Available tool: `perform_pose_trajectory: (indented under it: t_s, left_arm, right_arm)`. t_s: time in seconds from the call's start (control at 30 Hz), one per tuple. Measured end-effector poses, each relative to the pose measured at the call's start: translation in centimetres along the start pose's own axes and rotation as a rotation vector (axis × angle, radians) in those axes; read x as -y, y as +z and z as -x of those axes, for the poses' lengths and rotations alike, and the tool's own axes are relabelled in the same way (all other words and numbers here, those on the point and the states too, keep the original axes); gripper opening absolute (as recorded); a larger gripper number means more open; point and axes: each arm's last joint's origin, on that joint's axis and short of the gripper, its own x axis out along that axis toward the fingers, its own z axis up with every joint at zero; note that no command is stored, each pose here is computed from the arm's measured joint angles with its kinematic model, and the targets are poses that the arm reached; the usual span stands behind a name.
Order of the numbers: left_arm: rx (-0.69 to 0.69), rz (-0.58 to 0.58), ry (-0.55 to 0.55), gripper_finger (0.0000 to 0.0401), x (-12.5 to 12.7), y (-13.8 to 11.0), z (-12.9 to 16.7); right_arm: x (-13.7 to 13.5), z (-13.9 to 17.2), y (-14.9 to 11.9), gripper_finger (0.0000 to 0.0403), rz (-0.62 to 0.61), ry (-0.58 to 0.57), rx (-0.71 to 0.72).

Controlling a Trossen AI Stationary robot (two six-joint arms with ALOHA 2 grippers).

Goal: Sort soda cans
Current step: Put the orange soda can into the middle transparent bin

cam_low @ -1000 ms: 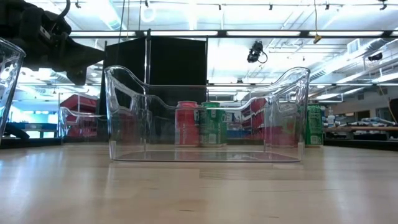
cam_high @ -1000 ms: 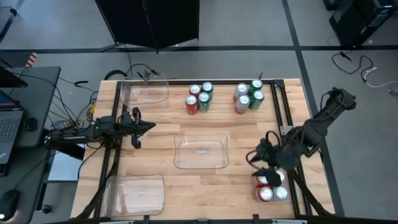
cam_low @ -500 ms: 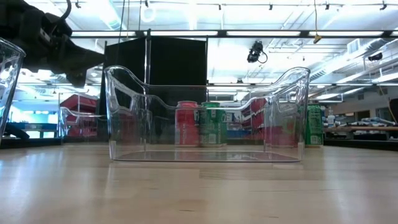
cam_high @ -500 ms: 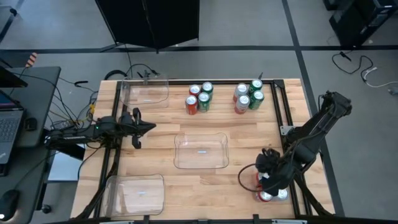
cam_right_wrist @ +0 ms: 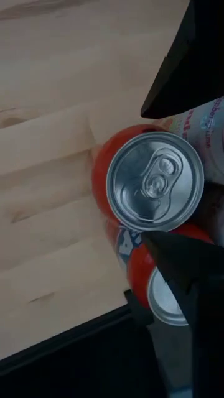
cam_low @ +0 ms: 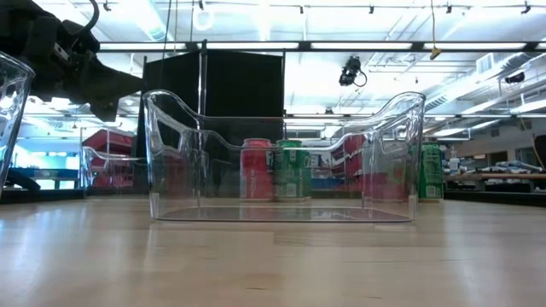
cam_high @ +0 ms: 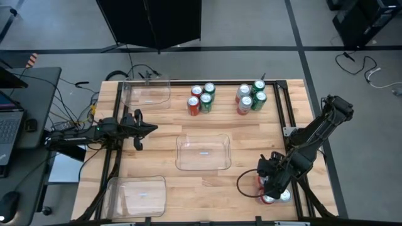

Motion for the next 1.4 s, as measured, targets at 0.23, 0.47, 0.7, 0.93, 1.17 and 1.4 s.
perform_pose_trajectory:
  t_s: [0.23, 0.47, 0.7, 0.93, 1.17, 1.4]
  left_arm:
    - [-0.001, -0.001, 0.000, 0.0002, 0.0, 0.0, 0.0]
    - [-0.002, -0.003, 0.001, 0.0002, 0.0, 0.0, 0.0]
    - [0.000, -0.002, 0.001, 0.0002, 0.0, 0.0, 0.0]
    - [0.004, -0.003, 0.001, 0.0002, 0.0, 0.0, 0.0]
    - [0.037, 0.000, 0.001, 0.0002, 0.0, 0.4, 0.0]
    - [0.043, 0.001, -0.001, 0.0002, 0.1, 0.4, 0.0]
  right_arm:
    - [-0.5, -0.7, 0.3, 0.0341, -0.003, 0.005, 0.002]
    - [0.1, -1.0, 1.2, 0.0352, -0.032, -0.034, 0.005]
    - [1.5, -0.9, 2.6, 0.0353, -0.045, -0.099, -0.008]
    - [3.5, -0.7, 3.8, 0.0353, -0.113, -0.207, -0.050]
    - [5.3, -0.3, 4.6, 0.0330, -0.175, -0.293, -0.125]
    - [6.2, -0.1, 5.1, 0.0142, -0.189, -0.324, -0.158]
